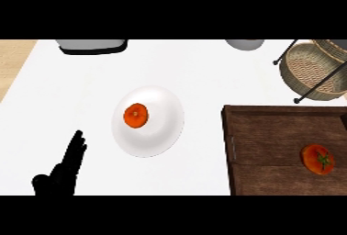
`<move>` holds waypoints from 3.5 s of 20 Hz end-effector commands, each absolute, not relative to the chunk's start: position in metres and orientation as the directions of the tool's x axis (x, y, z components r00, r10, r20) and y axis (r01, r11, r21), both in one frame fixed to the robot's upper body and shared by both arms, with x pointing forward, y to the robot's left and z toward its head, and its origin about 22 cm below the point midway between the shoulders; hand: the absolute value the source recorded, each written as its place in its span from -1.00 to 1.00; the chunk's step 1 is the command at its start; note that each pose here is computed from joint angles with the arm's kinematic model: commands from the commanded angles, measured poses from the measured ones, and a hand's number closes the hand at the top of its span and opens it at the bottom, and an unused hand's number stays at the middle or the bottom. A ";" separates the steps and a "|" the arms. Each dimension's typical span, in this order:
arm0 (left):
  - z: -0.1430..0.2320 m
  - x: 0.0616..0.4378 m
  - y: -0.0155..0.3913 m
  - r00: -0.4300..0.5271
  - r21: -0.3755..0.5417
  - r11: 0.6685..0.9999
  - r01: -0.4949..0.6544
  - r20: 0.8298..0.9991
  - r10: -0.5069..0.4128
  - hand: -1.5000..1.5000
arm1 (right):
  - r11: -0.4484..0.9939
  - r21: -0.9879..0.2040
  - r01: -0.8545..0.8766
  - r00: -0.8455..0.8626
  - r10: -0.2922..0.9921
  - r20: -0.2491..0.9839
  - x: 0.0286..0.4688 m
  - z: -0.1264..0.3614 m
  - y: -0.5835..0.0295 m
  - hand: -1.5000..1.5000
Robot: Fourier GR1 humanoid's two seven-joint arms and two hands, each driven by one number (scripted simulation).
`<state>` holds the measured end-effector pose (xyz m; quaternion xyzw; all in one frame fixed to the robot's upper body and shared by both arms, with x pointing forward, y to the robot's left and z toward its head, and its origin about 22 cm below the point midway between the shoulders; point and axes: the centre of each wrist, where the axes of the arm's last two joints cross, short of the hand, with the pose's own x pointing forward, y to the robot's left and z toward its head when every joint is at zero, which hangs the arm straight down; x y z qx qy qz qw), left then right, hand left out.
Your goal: Pick the tomato from the tray and place it in the tiered basket
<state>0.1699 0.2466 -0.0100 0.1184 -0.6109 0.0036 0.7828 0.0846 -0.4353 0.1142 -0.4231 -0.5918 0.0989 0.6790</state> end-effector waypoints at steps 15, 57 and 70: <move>-0.036 0.208 0.238 0.262 0.177 0.975 -0.135 0.955 -0.137 0.00 | 0.397 -0.902 0.167 0.585 0.697 0.415 0.118 0.101 -0.356 -1.00; -0.042 0.223 0.237 0.292 0.193 0.970 -0.150 0.946 -0.143 0.00 | 0.518 -0.847 -0.122 0.713 0.639 0.288 0.195 0.047 -0.326 -1.00; -0.066 0.204 0.233 0.276 0.212 0.969 -0.128 0.946 -0.170 0.00 | 0.451 -0.883 -0.125 0.618 0.732 0.287 0.217 0.013 -0.325 1.00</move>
